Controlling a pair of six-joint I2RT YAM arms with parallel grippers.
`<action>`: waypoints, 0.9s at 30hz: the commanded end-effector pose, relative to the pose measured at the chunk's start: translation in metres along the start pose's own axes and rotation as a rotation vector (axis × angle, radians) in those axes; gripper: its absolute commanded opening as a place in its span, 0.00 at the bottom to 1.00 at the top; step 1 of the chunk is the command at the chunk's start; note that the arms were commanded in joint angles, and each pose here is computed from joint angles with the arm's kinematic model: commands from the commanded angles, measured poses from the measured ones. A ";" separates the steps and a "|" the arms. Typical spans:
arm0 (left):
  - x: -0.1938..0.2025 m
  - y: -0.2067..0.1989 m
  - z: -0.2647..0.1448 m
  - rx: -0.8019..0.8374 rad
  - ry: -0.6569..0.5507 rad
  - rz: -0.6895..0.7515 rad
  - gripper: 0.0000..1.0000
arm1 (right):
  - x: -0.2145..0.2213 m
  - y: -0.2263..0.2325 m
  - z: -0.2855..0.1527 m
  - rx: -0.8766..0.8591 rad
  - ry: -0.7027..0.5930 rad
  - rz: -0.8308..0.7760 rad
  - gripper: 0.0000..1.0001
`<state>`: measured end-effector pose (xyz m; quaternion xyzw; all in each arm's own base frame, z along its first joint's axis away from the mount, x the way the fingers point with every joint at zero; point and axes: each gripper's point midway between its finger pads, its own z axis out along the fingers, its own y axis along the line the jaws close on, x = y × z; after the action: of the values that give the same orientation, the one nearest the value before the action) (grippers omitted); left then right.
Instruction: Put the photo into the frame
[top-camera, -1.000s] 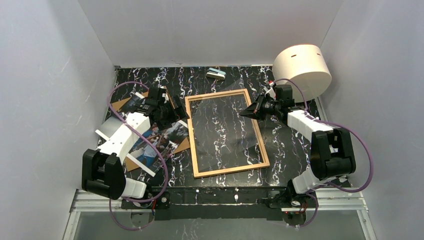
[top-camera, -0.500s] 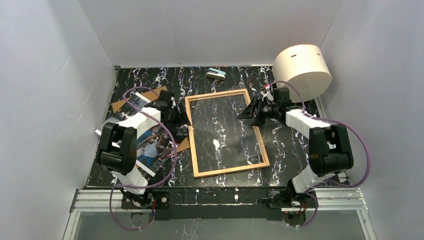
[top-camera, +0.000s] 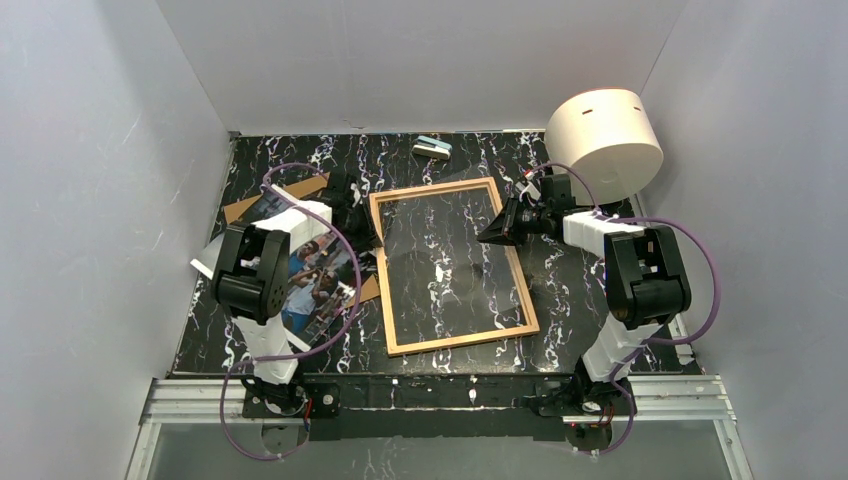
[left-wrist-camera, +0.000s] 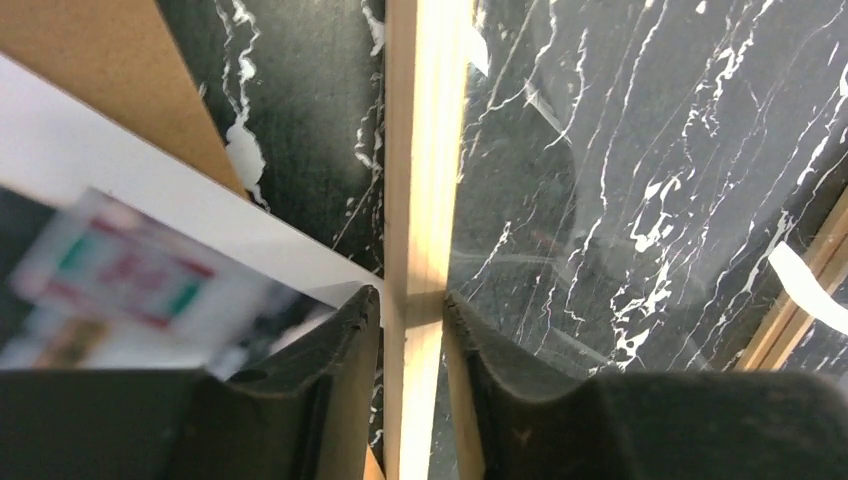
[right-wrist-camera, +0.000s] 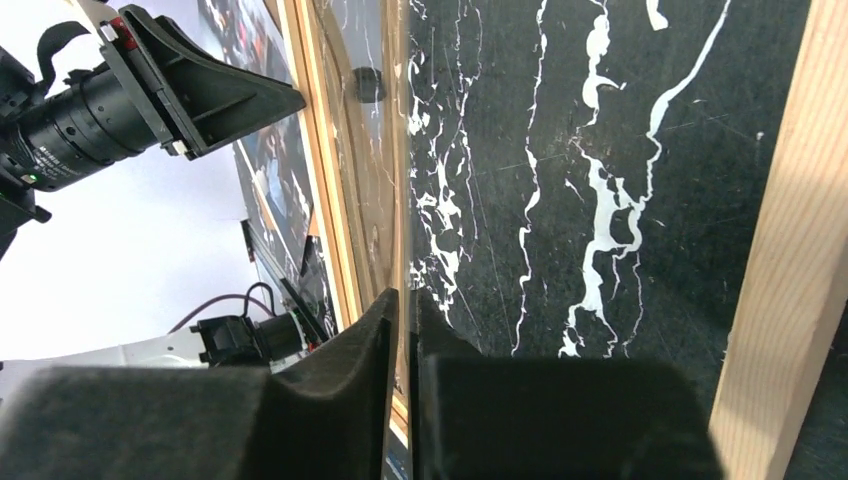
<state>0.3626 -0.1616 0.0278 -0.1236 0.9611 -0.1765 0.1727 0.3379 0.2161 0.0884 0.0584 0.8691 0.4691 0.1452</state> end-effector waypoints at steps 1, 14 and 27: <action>-0.007 -0.002 -0.002 0.003 0.020 0.052 0.22 | -0.015 0.027 -0.011 -0.068 -0.056 -0.063 0.11; -0.012 -0.007 0.012 0.033 0.038 0.098 0.00 | -0.005 0.089 -0.050 -0.193 -0.048 -0.067 0.01; -0.040 -0.007 -0.022 -0.037 -0.086 0.115 0.34 | -0.003 0.113 -0.045 -0.175 -0.031 -0.034 0.01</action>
<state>0.3821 -0.1652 0.0296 -0.0820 0.9653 -0.1740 0.1768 0.3179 0.2310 0.1808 0.0668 0.8313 0.5315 0.1482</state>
